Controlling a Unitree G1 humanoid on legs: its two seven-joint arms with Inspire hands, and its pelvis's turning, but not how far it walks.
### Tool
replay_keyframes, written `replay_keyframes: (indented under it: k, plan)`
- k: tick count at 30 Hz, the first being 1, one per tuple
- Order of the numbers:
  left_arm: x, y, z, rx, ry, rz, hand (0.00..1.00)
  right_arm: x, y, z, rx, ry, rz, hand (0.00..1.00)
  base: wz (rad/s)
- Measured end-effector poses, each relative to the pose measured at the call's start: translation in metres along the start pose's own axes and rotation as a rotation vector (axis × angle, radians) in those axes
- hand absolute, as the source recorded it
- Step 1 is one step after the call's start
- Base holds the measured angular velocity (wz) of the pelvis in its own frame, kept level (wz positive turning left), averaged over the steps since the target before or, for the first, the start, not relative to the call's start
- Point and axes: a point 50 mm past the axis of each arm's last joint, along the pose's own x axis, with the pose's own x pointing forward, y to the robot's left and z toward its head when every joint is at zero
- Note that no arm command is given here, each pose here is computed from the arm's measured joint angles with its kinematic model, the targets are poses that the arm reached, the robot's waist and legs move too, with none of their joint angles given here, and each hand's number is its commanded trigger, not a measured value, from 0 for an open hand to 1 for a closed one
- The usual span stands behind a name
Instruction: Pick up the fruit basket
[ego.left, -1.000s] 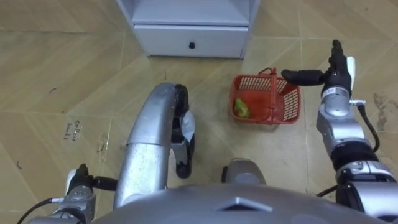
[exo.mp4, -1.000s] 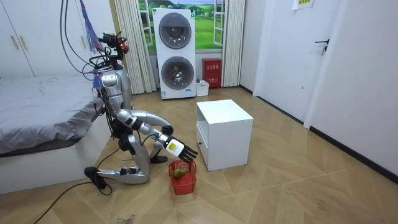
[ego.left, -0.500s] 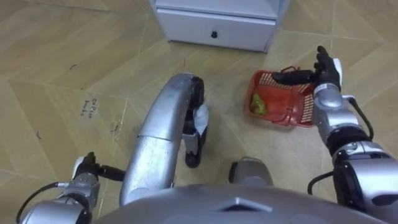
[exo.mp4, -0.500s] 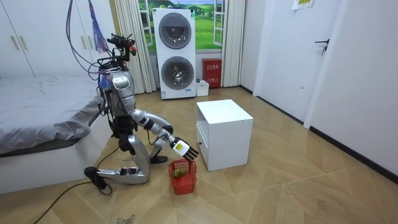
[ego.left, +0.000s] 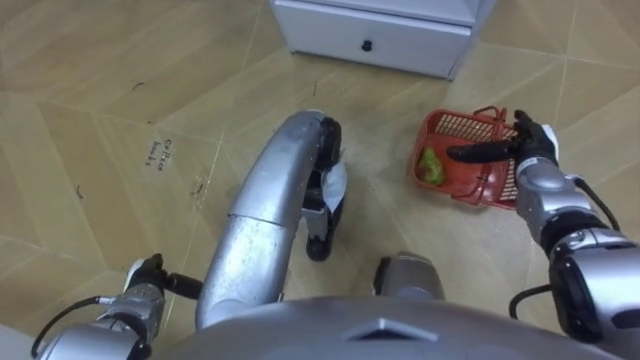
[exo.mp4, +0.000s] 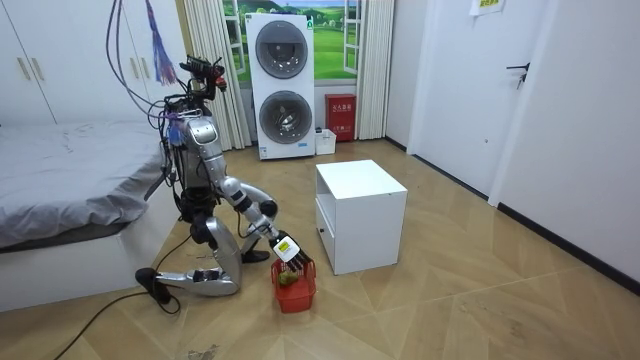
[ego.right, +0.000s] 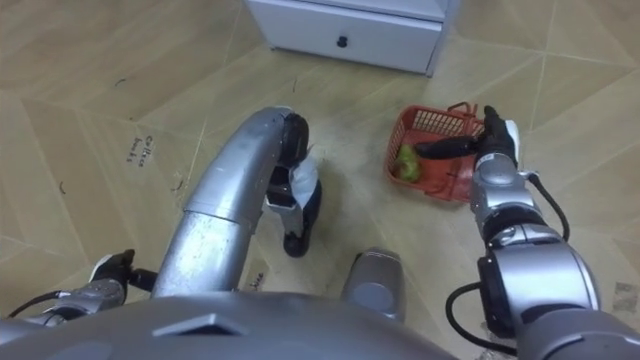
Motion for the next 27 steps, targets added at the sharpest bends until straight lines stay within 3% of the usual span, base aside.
replay_keyframes:
  k: [9, 27]
  plan:
    - [-0.001, -0.002, -0.01, 0.012, 0.03, -0.017, 0.0, -0.002, -0.007, -0.023, 0.025, 0.107, -0.023, 0.0, 0.0]
    - [-0.003, -0.017, -0.012, 0.028, 0.032, -0.065, 0.0, -0.003, -0.004, -0.028, 0.025, 0.129, 0.013, 0.0, 0.0]
